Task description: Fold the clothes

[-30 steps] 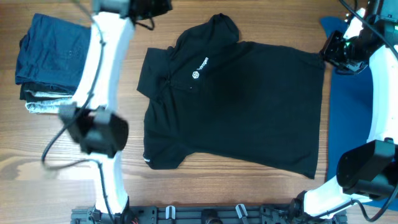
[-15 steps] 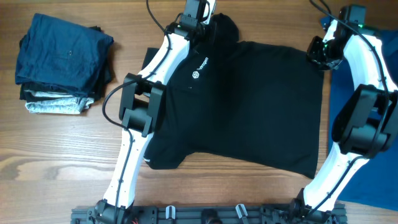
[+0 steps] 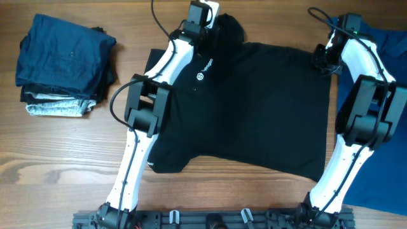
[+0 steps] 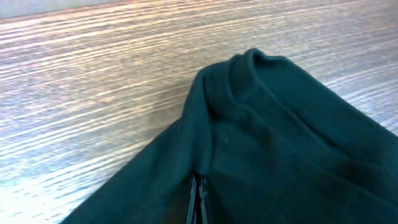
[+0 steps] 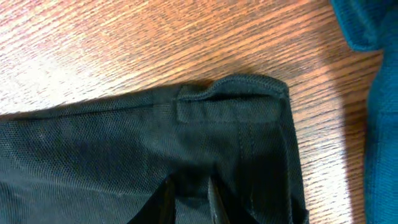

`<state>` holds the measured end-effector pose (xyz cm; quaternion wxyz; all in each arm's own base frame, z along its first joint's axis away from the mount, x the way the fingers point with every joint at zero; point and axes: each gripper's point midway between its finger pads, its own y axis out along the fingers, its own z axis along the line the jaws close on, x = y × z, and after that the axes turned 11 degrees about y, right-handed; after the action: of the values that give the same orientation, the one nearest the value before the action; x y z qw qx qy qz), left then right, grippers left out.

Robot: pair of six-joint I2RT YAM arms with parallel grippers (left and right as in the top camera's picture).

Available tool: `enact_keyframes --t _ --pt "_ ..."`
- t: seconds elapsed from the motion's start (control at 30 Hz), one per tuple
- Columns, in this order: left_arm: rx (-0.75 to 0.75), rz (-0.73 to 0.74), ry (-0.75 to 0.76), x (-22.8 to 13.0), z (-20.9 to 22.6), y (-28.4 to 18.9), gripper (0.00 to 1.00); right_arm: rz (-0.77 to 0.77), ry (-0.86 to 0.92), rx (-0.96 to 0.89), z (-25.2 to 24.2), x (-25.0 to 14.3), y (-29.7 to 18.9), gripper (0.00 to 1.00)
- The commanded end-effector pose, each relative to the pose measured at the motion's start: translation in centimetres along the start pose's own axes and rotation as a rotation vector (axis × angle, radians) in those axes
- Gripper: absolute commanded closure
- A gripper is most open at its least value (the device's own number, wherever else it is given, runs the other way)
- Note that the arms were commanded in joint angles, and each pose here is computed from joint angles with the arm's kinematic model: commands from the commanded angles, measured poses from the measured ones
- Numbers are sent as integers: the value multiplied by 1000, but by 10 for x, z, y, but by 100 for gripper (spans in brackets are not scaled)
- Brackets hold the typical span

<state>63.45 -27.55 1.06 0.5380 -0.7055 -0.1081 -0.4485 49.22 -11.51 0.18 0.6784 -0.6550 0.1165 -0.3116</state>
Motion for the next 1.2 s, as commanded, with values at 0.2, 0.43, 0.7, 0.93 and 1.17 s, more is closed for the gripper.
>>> enact_keyframes --t 0.2,0.43,0.7,0.93,1.17 --pt "189 2 -58 -30 95 10 94 11 20 -129 -28 -6 47 80" --pt "202 -108 -101 -5 103 7 85 -21 22 -115 -25 2 48 79" --pt "269 -330 -176 169 109 -199 66 -141 54 88 23 55 -36 62" --pt "282 -176 -467 138 59 -459 73 -155 206 109 -3 -19 -277 60" --pt "282 387 -536 1 13 -469 71 39 345 45 -47 -147 -323 56"
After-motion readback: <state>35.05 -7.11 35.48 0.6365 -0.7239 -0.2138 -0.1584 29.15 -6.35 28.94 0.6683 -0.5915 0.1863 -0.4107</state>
